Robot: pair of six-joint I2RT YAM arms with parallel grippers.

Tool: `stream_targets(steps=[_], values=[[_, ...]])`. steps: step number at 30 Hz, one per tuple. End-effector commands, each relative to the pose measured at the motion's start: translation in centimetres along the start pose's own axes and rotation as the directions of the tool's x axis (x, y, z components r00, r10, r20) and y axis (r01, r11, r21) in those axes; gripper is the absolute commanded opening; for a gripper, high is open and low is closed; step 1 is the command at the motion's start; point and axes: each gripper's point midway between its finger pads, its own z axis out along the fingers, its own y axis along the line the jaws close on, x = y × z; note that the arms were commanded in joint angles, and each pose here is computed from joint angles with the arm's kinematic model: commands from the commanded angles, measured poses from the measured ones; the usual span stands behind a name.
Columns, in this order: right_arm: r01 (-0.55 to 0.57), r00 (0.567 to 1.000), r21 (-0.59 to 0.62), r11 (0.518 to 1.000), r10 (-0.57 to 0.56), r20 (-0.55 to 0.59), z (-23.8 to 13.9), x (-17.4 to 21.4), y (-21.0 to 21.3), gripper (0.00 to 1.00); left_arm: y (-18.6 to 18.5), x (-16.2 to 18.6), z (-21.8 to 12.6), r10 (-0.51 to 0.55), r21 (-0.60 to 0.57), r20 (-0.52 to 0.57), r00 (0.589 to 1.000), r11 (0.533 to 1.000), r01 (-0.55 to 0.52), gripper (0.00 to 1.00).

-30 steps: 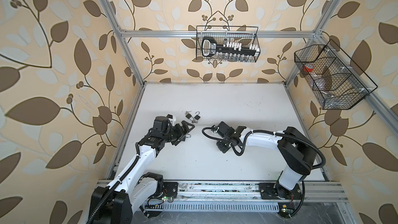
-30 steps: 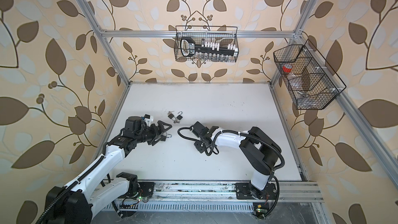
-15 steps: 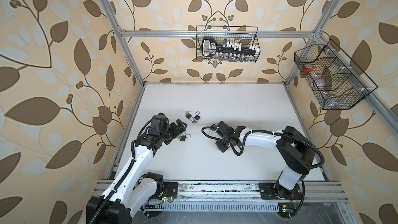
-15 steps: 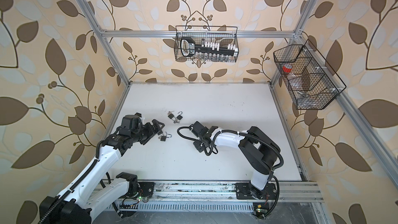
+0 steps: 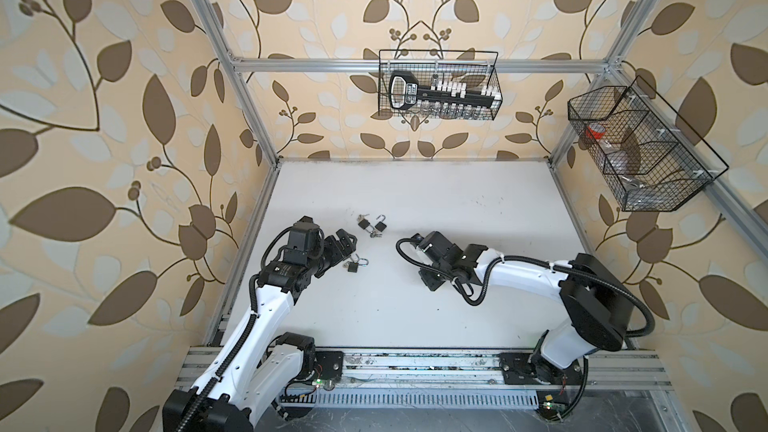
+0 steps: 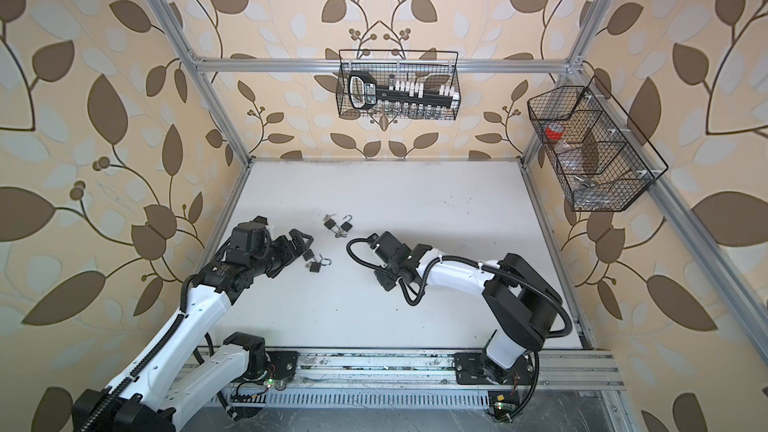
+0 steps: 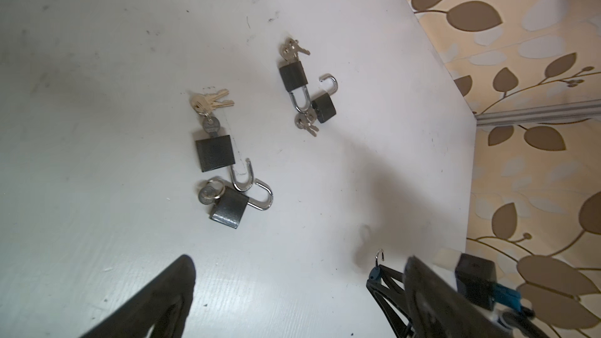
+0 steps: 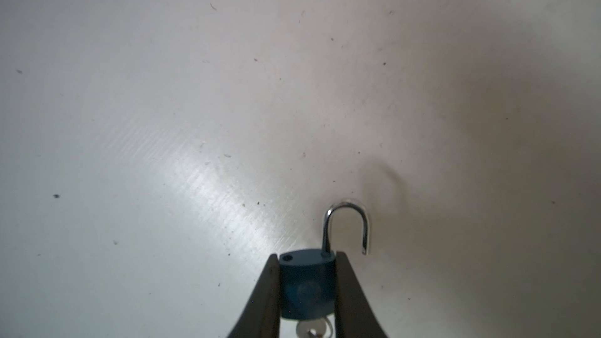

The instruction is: Lock with the key

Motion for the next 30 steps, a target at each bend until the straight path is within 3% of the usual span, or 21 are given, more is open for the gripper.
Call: stream_targets(steps=[1, 7, 10, 14, 19, 22, 23, 27, 30], values=[[-0.038, 0.993, -0.012, 0.999, 0.039, 0.108, -2.1, -1.6, 0.1, 0.01, -3.1, -0.4, -0.7, 0.09, 0.127, -0.019, 0.996, 0.988, -0.087, 0.99], [-0.129, 0.946, -0.024, 0.991, 0.13, 0.298, -6.5, -4.4, -0.9, 0.0, -6.8, -1.0, -2.0, 0.166, 0.276, 0.0, 0.986, 0.948, -0.159, 0.99], [-0.193, 0.896, -0.046, 0.98, 0.195, 0.399, -9.2, -6.0, -1.4, 0.0, -9.0, -1.2, -3.0, 0.216, 0.371, 0.025, 0.976, 0.904, -0.21, 0.99], [-0.197, 0.821, -0.098, 0.975, 0.219, 0.528, -12.4, -8.2, -1.6, 0.0, -11.5, -1.7, -4.6, 0.261, 0.464, 0.083, 0.962, 0.844, -0.269, 0.99], [-0.08, 0.784, -0.17, 0.982, 0.167, 0.598, -15.5, -9.5, -0.5, 0.0, -14.4, -2.3, -6.8, 0.316, 0.539, 0.131, 0.94, 0.773, -0.335, 0.99], [0.114, 0.795, -0.231, 0.966, 0.05, 0.605, -17.4, -9.4, 2.2, 0.0, -16.5, -2.0, -8.5, 0.364, 0.597, 0.166, 0.916, 0.703, -0.387, 0.99], [0.185, 0.79, -0.243, 0.952, 0.003, 0.613, -17.9, -9.1, 3.1, 0.0, -17.3, -1.6, -9.1, 0.39, 0.626, 0.177, 0.904, 0.664, -0.409, 0.97], [0.3, 0.779, -0.304, 0.904, -0.048, 0.625, -19.2, -9.1, 4.3, 0.0, -20.7, 0.4, -11.7, 0.489, 0.712, 0.24, 0.838, 0.498, -0.495, 0.94], [0.362, 0.768, -0.417, 0.834, -0.013, 0.64, -21.0, -9.2, 4.9, 0.0, -22.9, 2.0, -13.1, 0.55, 0.732, 0.269, 0.791, 0.417, -0.539, 0.89]])
